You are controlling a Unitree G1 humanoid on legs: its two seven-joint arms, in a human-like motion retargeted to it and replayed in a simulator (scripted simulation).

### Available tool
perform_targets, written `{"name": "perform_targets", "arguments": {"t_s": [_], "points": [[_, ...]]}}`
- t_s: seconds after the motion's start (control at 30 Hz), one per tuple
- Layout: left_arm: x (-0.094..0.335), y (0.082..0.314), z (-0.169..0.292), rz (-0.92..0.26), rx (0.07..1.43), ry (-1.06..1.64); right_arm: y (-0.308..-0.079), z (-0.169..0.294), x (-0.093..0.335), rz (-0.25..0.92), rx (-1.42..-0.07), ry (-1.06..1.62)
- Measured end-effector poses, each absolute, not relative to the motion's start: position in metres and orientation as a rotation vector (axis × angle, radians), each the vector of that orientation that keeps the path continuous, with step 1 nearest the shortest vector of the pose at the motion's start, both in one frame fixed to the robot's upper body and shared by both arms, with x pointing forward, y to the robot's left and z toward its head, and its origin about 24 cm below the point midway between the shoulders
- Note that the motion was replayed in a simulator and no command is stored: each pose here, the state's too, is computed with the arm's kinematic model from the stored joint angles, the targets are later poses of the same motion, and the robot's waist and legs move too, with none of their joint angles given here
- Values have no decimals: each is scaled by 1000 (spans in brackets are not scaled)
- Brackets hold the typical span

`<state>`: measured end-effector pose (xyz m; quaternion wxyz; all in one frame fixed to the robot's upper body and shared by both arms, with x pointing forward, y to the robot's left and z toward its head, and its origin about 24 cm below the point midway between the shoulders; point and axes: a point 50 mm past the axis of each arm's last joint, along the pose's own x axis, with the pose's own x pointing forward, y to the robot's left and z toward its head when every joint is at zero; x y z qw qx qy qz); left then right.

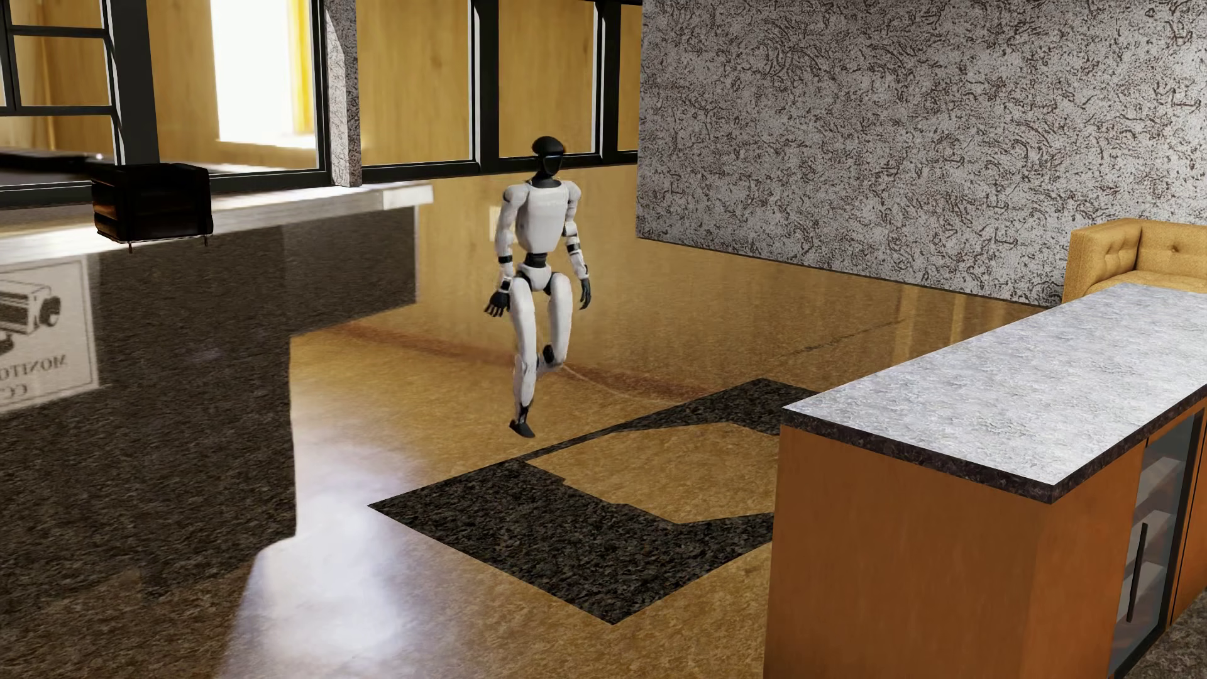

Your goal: Walk to the counter

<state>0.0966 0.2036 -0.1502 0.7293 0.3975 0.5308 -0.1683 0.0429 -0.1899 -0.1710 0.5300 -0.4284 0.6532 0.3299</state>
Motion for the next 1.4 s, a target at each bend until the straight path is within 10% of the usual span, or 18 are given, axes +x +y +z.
{"name": "perform_targets", "arguments": {"t_s": [0.03, 0.2, 0.33, 0.5, 0.57, 0.7, 1.03, 1.13, 1.27, 1.4], "points": [[102, 205, -147, -390, 870, 1150, -192, -169, 56, 829, -1107, 1494], [100, 223, -126, 20, 687, 970, -211, -136, 144, 288, -1078, 1040], [59, 224, -135, 168, 572, 1125, -216, -79, 228, 192, -1188, 711], [-20, 175, -170, -123, 443, 1630, -215, -60, 244, 41, -1077, 625], [-17, 161, -172, -285, 402, 1619, -200, -76, 232, 88, -1037, 688], [39, 188, -163, -29, 536, 1368, -177, -115, 183, 411, -1070, 859], [198, 230, -89, 51, 829, 726, -203, -167, -25, 369, -726, 1672], [168, 230, -102, 202, 687, 800, -197, -170, -13, 450, -776, 1661], [138, 213, -126, -204, 830, 967, -193, -162, 63, 317, -858, 1342], [59, 220, -149, 14, 630, 1242, -188, -135, 164, 320, -1071, 1053]]}}
